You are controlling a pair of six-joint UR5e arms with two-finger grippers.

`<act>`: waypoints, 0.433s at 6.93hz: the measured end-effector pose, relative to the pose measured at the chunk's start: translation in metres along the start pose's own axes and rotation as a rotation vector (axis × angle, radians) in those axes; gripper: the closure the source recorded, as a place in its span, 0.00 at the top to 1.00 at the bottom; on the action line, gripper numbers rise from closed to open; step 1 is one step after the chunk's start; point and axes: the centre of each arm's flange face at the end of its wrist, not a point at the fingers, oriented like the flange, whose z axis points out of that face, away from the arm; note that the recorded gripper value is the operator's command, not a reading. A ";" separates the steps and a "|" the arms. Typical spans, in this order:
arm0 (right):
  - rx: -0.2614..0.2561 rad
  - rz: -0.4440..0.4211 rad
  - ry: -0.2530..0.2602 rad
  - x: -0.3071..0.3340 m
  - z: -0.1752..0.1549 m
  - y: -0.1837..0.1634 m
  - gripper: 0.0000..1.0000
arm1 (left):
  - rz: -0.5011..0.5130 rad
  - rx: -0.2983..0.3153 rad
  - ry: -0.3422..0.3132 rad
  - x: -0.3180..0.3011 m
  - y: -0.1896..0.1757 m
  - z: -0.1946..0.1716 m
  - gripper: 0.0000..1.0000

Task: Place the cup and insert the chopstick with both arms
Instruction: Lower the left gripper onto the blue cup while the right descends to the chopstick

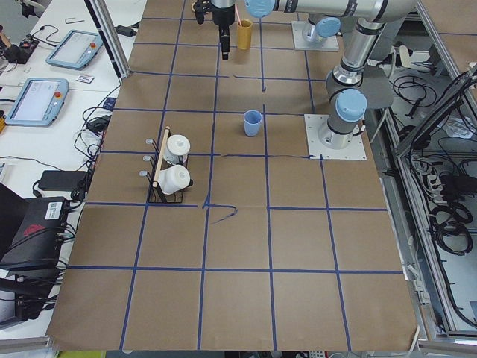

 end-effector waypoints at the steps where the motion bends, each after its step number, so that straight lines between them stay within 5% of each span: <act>1: -0.001 0.002 -0.003 0.000 0.001 0.000 1.00 | 0.026 -0.005 0.000 -0.012 -0.007 0.026 1.00; 3: -0.005 -0.003 0.001 0.000 0.002 0.000 1.00 | 0.029 -0.030 0.000 -0.041 -0.003 0.115 1.00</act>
